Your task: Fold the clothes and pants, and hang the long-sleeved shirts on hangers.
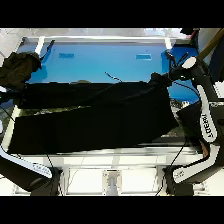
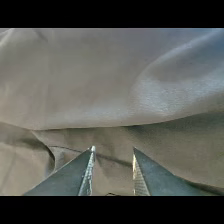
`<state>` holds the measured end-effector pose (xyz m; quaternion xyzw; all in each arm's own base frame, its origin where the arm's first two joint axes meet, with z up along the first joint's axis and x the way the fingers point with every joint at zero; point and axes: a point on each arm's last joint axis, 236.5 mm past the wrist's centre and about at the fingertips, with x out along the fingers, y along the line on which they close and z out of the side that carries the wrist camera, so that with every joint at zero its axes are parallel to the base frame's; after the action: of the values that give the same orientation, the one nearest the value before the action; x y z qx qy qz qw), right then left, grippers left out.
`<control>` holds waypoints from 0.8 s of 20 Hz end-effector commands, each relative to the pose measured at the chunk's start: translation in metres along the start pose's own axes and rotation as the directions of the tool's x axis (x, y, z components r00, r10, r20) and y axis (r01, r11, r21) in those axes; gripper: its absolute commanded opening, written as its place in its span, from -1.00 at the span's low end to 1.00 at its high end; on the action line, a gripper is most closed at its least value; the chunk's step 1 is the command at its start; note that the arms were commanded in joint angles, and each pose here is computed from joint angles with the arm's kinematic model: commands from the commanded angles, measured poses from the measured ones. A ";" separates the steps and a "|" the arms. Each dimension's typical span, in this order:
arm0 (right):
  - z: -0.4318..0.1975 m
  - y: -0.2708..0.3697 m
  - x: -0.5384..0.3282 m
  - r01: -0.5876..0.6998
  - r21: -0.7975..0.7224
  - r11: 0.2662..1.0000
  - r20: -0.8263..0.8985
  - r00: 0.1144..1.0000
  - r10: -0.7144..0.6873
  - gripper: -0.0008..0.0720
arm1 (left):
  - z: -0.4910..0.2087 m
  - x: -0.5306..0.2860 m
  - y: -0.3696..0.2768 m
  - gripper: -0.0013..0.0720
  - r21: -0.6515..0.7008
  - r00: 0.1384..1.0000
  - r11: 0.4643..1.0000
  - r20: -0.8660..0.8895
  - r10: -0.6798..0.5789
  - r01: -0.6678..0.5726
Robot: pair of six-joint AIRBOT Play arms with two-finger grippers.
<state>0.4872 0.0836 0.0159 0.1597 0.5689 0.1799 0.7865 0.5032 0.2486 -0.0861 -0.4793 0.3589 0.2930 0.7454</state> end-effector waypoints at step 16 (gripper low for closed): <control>-0.015 0.001 0.000 0.001 -0.006 1.000 -0.062 0.998 -0.001 -0.23 | 0.033 -0.084 -0.052 -0.95 0.085 0.986 0.991 0.118 -0.115 0.105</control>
<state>0.4780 0.0834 0.0127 0.1532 0.5848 0.1828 0.7753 0.5102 0.2542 -0.0178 -0.4648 0.3070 0.2771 0.7829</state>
